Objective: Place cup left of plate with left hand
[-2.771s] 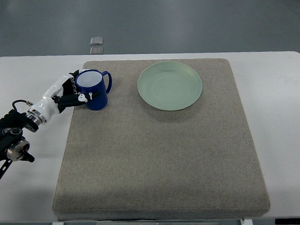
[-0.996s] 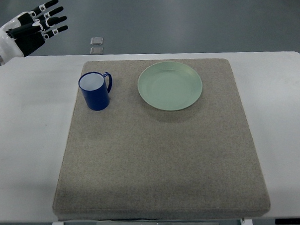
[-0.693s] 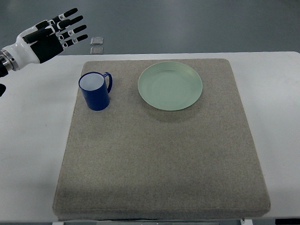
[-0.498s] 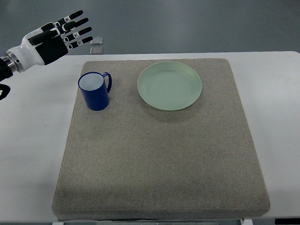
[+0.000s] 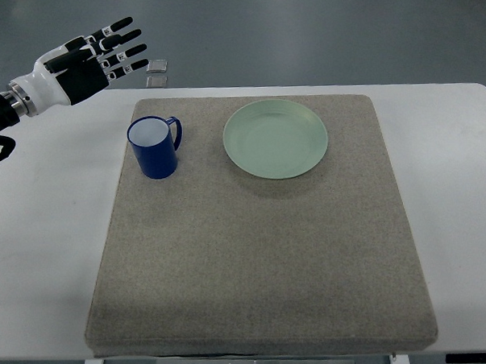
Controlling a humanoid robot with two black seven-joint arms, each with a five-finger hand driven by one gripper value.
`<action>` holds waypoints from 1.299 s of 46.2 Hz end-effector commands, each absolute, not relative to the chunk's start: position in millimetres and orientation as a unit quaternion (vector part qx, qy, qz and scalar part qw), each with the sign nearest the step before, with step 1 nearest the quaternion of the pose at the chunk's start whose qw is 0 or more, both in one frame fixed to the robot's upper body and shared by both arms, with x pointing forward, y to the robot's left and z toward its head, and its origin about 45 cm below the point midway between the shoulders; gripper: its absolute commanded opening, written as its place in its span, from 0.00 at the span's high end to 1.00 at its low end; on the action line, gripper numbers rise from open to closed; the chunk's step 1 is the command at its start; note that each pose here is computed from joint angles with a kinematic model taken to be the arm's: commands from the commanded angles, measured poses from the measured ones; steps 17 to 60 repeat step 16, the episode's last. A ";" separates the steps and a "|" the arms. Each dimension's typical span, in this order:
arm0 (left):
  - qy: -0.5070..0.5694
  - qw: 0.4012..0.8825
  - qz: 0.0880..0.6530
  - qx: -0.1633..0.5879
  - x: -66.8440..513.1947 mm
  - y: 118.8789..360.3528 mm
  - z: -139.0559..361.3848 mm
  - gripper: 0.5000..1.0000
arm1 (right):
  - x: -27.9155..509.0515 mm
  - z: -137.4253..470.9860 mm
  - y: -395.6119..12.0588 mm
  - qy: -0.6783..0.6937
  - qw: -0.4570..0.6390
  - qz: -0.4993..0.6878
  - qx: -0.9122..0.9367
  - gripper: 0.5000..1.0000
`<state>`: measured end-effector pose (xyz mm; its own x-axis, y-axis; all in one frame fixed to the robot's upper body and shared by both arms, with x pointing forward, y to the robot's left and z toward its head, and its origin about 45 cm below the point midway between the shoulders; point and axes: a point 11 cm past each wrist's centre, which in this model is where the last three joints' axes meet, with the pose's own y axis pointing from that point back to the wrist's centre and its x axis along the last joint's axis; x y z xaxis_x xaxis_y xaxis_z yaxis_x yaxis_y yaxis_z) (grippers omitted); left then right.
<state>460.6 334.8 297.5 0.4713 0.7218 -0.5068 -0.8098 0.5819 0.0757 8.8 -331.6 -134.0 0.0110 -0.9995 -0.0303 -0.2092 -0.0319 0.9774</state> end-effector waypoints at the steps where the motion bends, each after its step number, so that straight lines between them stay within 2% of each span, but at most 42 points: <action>1: 0.251 0.853 0.449 -0.087 460.6 334.9 297.5 0.00 | 9.0 -134.0 -330.4 -0.539 0.437 -0.452 0.561 0.14; 60: 0.252 0.852 0.450 -0.088 459.8 336.3 296.1 0.00 | 8.1 -134.1 -329.7 -0.537 0.436 -0.453 0.562 0.14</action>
